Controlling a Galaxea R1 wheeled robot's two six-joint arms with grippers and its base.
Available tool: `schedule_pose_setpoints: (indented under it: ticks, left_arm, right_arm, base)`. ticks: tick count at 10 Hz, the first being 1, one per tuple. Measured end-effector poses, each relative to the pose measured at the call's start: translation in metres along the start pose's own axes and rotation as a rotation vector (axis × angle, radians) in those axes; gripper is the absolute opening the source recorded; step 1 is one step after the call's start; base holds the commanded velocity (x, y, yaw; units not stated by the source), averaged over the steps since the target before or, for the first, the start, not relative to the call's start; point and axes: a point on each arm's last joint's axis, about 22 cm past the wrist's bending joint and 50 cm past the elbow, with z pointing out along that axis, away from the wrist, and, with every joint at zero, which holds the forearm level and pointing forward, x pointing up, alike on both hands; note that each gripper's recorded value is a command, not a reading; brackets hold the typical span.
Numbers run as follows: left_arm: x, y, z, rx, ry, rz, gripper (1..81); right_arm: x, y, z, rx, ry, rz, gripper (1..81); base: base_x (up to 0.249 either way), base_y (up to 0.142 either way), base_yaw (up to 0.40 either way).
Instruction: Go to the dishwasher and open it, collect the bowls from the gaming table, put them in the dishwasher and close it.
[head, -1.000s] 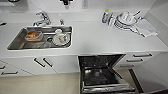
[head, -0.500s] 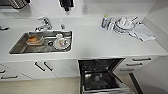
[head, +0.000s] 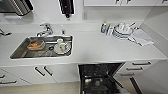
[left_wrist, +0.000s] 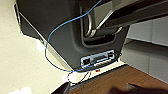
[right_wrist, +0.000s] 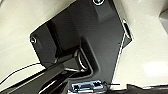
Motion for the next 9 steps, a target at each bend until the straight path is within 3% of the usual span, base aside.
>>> schedule_pose_setpoints:
  ticks: [3, 6, 9]
  left_arm:
    - [0.032, -0.006, 0.002, 0.007, 0.034, 0.018, 81.1]
    - [0.061, -0.014, 0.004, 0.015, 0.066, 0.034, 81.1]
    - [0.087, -0.024, 0.007, 0.024, 0.093, 0.049, 81.1]
  right_arm:
    - [0.015, 0.008, 0.016, -0.006, 0.054, -0.012, 81.1]
    - [0.003, -0.029, 0.049, 0.063, 0.056, -0.031, 81.1]
    - [0.042, -0.046, 0.056, 0.085, 0.104, -0.061, 81.1]
  base:
    - [0.000, 0.000, 0.000]
    - [0.000, 0.000, 0.000]
    - [0.000, 0.000, 0.000]
